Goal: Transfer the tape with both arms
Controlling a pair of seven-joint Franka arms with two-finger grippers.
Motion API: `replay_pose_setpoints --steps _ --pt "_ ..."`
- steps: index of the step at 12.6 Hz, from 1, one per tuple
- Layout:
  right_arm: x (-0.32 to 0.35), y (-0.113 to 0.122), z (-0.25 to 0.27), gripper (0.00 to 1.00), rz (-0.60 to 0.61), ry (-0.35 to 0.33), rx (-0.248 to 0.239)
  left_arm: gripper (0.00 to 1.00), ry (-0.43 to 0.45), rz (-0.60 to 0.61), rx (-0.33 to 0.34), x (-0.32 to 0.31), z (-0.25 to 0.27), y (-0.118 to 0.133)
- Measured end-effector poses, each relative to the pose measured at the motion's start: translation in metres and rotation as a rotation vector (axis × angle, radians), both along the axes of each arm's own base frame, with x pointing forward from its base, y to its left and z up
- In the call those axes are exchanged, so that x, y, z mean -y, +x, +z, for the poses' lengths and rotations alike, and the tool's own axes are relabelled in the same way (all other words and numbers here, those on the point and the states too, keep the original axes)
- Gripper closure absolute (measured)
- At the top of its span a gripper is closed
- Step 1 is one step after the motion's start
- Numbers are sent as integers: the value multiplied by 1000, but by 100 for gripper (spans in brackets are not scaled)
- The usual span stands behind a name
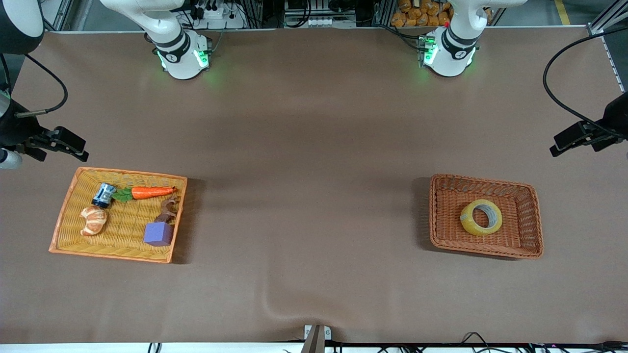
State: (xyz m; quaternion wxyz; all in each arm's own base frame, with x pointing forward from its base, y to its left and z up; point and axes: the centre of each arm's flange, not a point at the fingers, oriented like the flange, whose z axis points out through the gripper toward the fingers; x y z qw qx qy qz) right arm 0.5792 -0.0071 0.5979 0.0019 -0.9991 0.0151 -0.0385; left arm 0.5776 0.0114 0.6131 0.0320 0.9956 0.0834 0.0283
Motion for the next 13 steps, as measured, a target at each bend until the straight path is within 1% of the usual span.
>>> replay_pose_setpoints --steps 1,3,5,8,10,13 --pt "0 0 0 0 0 0 0 0 -6 26 -2 5 0 0" --pt "0 0 0 0 0 0 0 0 -14 70 -8 34 0 -1" --pt "0 0 0 0 0 0 0 0 -18 81 -12 52 1 -2" --pt "0 0 0 0 1 0 0 0 -12 74 -27 55 1 -5" --pt "0 0 0 0 1 0 0 0 21 62 -29 58 0 -6" --pt "-1 0 0 0 1 1 -1 0 96 6 -19 77 0 -8"
